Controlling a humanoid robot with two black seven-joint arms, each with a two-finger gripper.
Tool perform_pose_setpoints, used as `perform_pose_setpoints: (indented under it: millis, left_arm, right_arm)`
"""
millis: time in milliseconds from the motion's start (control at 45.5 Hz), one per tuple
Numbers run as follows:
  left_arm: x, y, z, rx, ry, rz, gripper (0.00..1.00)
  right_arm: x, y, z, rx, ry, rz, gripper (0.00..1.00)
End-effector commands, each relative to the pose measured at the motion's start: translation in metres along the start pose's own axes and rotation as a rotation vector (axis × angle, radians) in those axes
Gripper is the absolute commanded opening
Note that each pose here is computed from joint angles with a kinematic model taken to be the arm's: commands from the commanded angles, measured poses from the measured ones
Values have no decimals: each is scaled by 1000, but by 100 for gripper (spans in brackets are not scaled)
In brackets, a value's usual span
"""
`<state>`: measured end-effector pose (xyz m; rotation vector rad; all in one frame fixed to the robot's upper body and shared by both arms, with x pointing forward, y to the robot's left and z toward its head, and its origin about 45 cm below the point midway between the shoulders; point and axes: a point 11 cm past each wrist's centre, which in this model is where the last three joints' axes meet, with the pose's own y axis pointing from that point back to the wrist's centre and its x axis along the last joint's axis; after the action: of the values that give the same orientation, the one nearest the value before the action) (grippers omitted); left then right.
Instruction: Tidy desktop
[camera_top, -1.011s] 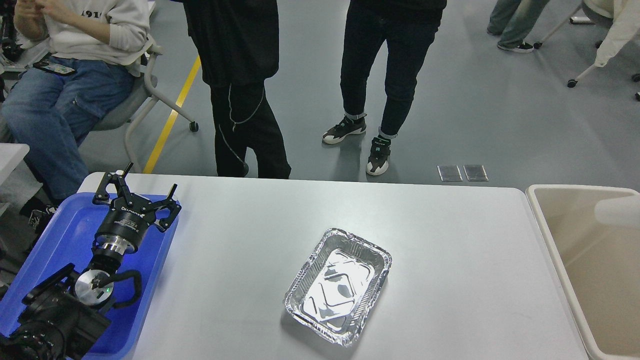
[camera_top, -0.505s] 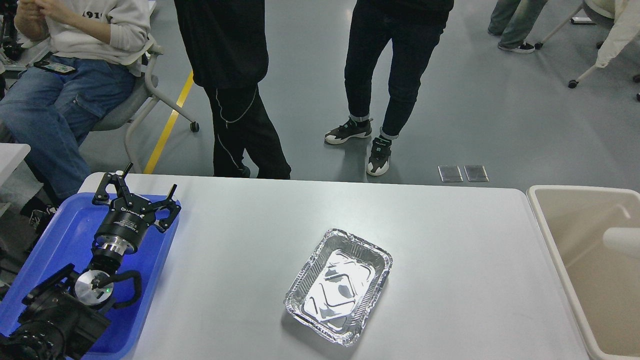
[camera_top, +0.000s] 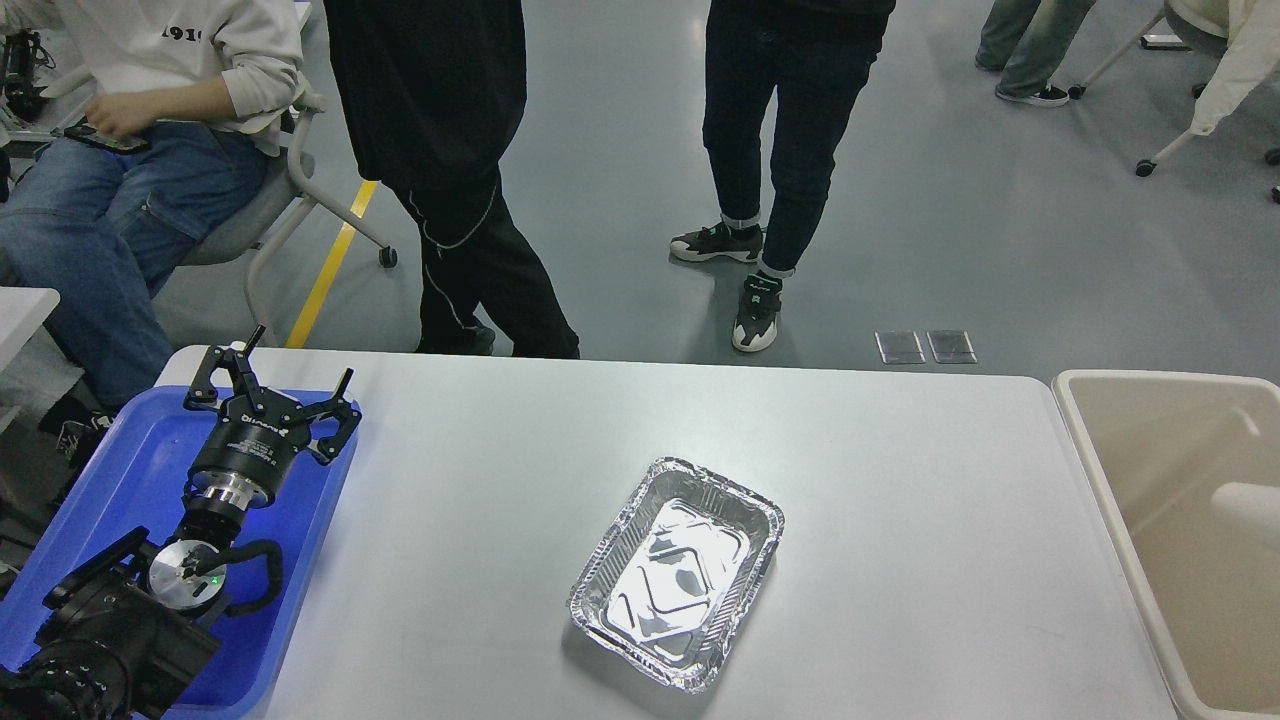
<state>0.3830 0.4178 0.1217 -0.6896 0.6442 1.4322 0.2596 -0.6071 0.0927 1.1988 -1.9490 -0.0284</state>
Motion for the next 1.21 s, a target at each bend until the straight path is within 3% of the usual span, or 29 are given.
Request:
perform_pose_setpoints:
  millis: [0, 308, 396, 418, 484, 549, 923, 1187]
  left_arm:
    - [0, 0, 0, -1, 1, 0, 100]
    - [0, 0, 0, -2, 1, 0, 100]
    - [0, 0, 0, -3, 1, 2, 100]
    - [0, 0, 0, -3, 1, 2, 100]
    - [0, 0, 0, -3, 2, 0, 100]
    - [0, 0, 0, -3, 1, 2, 100]
    - [0, 0, 0, -3, 1, 2, 100]
    - [0, 0, 1, -4, 2, 2, 100]
  right_arm:
    - [-9, 1, 5, -16, -23, 20, 0]
    - [-14, 1, 6, -18, -77, 30, 0]
    - [-13, 3, 10, -26, -82, 34, 73]
    - [-13, 3, 11, -27, -84, 35, 82]
    - [-13, 3, 11, -27, -91, 39, 85]
    - [-12, 3, 12, -31, -96, 55, 98]
    - [-7, 2, 10, -26, -133, 77, 99]
    - [13, -7, -20, 32, -222, 109, 99]
